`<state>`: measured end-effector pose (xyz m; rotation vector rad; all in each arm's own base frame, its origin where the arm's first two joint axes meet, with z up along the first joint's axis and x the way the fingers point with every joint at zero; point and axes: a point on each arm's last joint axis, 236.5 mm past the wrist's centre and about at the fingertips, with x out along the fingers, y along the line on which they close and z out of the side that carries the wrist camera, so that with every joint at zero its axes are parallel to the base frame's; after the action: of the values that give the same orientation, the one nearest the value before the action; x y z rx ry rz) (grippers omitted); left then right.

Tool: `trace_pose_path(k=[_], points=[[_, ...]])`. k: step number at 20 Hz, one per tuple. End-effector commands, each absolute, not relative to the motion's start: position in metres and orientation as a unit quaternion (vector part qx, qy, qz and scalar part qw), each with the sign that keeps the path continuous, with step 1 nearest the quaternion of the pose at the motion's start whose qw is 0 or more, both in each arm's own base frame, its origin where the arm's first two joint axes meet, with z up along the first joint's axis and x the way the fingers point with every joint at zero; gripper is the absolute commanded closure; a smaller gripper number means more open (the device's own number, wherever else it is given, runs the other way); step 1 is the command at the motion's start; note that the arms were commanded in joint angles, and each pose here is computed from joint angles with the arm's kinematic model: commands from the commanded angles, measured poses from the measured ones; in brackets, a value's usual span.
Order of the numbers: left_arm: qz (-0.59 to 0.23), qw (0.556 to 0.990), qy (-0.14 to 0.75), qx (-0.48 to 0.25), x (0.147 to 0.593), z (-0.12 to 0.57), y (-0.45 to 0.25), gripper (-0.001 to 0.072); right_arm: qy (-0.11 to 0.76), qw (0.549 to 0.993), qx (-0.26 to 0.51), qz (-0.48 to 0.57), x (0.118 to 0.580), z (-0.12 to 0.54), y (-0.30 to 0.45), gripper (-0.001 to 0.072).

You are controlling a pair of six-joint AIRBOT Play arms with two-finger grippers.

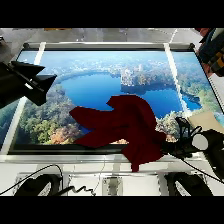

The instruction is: Fold the clothes and pants, and hang the long-sleeved shirts on hangers.

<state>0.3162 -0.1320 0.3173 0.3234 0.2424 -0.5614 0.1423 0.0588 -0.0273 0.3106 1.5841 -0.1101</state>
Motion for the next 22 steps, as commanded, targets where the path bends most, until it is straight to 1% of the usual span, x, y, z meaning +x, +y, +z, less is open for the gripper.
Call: trace_pose_path(k=[1,4,6,8,11,12,13,14,16,17,20,21,22], points=[[-0.281,0.938,0.125,0.158,0.314,0.314,-0.134,0.0285,0.716,0.674,0.154,-0.097,0.145,-0.048,0.051,0.0228],[-0.281,0.938,0.126,0.158,0.314,0.314,-0.134,0.0284,0.755,0.629,0.144,-0.119,0.136,-0.069,0.050,0.0228],[-0.281,0.938,0.126,0.158,0.314,0.314,-0.134,0.0285,0.771,0.607,0.149,-0.122,0.137,-0.083,0.056,0.0312],[-0.281,0.938,0.126,0.158,0.314,0.314,-0.134,0.0285,0.784,0.586,0.167,-0.119,0.138,-0.094,0.068,0.0312],[-0.281,0.938,0.126,0.158,0.314,0.314,-0.134,0.0284,0.807,0.550,0.170,-0.127,0.131,-0.107,0.073,0.0312],[-0.281,0.938,0.126,0.158,0.314,0.314,-0.134,0.0284,0.810,0.546,0.172,-0.129,0.131,-0.110,0.074,0.0345],[-0.281,0.938,0.126,0.158,0.314,0.314,-0.134,0.0284,0.812,0.542,0.173,-0.130,0.130,-0.112,0.075,0.0415],[-0.281,0.938,0.126,0.158,0.314,0.314,-0.134,0.0284,0.811,0.543,0.174,-0.131,0.132,-0.114,0.075,0.0491],[-0.281,0.938,0.126,0.158,0.314,0.314,-0.134,0.0285,0.797,0.563,0.179,-0.128,0.143,-0.118,0.076,0.0668],[-0.281,0.938,0.126,0.158,0.314,0.314,-0.134,0.0286,0.787,0.575,0.184,-0.126,0.150,-0.120,0.077,0.0702],[-0.281,0.938,0.125,0.158,0.314,0.314,-0.134,0.0293,0.755,0.616,0.194,-0.113,0.177,-0.123,0.079,0.0702],[-0.280,0.938,0.126,0.158,0.314,0.314,-0.133,0.0339,0.742,0.635,0.189,-0.104,0.190,-0.119,0.078,0.0702],[-0.279,0.939,0.127,0.159,0.315,0.313,-0.133,0.0495,0.725,0.661,0.175,-0.089,0.210,-0.110,0.076,0.0703]])
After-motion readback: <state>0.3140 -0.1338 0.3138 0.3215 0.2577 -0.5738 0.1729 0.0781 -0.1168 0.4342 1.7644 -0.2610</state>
